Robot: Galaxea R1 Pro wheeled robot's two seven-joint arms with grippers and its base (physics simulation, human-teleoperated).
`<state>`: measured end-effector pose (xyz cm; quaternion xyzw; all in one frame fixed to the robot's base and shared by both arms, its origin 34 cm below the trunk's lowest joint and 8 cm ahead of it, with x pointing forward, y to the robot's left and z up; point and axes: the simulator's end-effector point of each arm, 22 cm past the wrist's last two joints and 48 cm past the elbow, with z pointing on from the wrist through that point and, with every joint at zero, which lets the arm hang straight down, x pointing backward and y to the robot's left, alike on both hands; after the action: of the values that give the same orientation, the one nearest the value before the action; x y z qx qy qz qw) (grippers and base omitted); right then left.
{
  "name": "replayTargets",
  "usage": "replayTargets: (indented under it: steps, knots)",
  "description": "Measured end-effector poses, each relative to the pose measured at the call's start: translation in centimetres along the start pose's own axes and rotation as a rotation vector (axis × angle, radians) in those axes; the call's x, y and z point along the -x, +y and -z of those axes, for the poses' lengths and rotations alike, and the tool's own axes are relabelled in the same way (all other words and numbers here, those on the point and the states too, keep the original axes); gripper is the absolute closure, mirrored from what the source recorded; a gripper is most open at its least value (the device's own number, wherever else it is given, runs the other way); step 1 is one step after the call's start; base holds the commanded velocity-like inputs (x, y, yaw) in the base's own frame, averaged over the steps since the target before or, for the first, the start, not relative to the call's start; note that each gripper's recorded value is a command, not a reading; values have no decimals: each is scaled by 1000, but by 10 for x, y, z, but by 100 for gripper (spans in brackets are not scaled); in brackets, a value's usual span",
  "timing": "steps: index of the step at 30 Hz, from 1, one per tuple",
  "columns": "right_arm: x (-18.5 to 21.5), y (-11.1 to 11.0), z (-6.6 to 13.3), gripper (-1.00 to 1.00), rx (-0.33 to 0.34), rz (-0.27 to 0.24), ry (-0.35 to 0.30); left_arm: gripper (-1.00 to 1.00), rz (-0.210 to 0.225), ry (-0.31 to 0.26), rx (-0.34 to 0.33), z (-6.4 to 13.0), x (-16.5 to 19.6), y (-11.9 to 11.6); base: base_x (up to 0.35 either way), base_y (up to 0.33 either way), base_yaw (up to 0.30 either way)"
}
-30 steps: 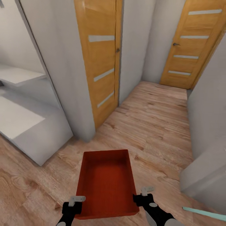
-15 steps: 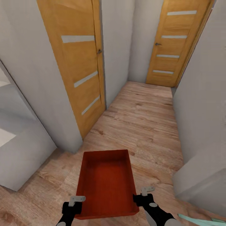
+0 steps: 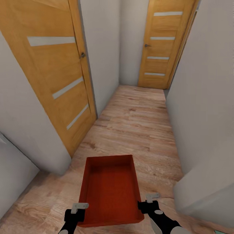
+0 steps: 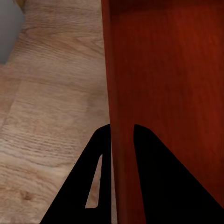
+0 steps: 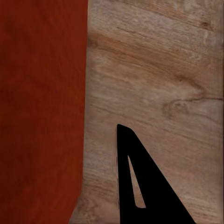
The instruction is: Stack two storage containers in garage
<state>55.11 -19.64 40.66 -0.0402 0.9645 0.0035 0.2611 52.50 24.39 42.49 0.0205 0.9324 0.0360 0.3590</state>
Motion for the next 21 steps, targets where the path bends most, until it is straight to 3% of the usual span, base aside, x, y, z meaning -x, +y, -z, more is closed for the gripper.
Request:
replayTargets:
  steps: [21]
  knots:
    - [8, 0, 3, 100, -1, 0, -15, 100, -1, -15, 1, 1, 8, 1, 346, 0, -6]
